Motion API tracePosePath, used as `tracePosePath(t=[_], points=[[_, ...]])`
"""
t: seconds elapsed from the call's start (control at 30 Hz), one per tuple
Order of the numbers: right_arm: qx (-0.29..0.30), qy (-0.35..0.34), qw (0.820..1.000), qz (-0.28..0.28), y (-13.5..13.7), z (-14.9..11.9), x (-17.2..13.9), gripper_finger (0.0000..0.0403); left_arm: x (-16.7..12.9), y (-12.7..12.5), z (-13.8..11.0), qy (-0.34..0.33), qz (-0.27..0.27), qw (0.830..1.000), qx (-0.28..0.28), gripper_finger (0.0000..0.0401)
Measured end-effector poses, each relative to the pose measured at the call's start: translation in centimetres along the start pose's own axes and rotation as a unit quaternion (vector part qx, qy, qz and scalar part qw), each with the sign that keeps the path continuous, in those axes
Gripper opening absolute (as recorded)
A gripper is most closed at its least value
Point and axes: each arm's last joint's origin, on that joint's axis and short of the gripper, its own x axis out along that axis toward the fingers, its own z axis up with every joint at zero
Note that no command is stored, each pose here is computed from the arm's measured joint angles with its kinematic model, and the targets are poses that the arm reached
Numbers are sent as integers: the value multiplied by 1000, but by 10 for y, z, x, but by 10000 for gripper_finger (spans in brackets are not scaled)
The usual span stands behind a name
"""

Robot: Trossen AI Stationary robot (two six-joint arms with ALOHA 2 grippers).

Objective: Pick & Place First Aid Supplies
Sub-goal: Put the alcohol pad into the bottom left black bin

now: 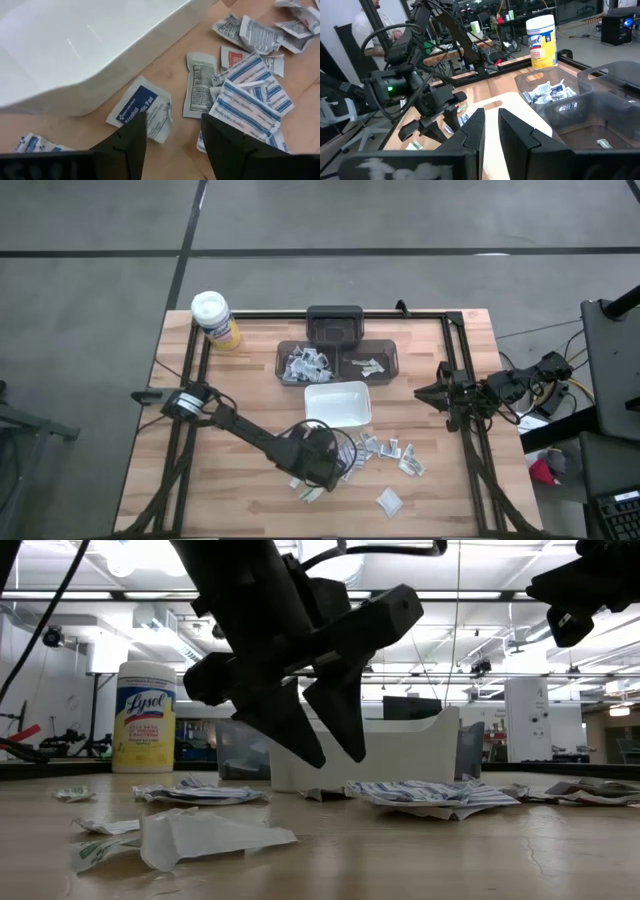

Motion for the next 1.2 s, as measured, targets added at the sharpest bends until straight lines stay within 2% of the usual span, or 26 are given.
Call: tracePosePath(t=[0.63, 0.77, 1.03, 1.2], points=[[1, 0, 1000, 0, 0, 0, 0, 52, 20, 3, -12, 27, 21, 998, -46, 179], [1, 0, 1000, 0, 0, 0, 0, 52, 20, 3, -13, 52, 16, 997, -57, 179], [1, 0, 1000, 0, 0, 0, 0, 52, 1, -2, -17, 98, -4, 992, -84, 179], [0, 2, 1000, -1, 0, 0, 0, 52, -27, -5, 1, 83, -12, 993, -86, 179]])
